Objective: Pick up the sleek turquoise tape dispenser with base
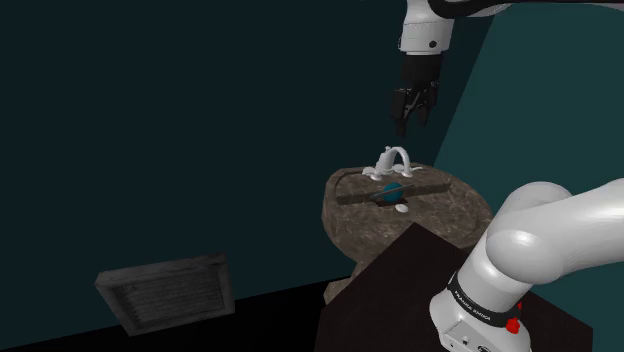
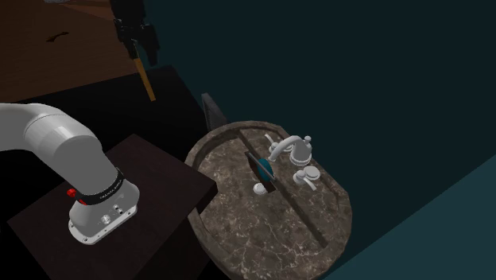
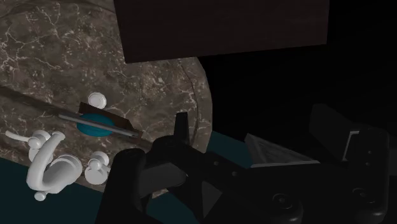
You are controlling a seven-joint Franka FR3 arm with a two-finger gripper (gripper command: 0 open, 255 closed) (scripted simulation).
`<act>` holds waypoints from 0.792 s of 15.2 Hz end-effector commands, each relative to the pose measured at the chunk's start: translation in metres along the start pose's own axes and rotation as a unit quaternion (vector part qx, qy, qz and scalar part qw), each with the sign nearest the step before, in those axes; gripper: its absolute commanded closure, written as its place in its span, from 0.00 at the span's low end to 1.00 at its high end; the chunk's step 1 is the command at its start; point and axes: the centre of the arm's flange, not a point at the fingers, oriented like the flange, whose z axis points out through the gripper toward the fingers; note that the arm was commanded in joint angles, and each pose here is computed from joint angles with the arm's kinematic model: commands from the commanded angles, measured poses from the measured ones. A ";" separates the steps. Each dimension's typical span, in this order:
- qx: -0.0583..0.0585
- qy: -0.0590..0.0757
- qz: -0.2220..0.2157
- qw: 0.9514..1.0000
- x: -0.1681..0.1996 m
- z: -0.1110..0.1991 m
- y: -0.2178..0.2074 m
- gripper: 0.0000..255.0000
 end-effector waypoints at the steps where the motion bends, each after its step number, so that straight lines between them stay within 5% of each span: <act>1: 0.000 0.000 0.000 1.000 0.000 0.000 0.000 0.00; 6: -0.004 -0.002 -0.069 0.998 0.006 0.046 0.045 0.00; 12: -0.008 -0.005 -0.152 0.988 0.022 0.102 0.098 0.00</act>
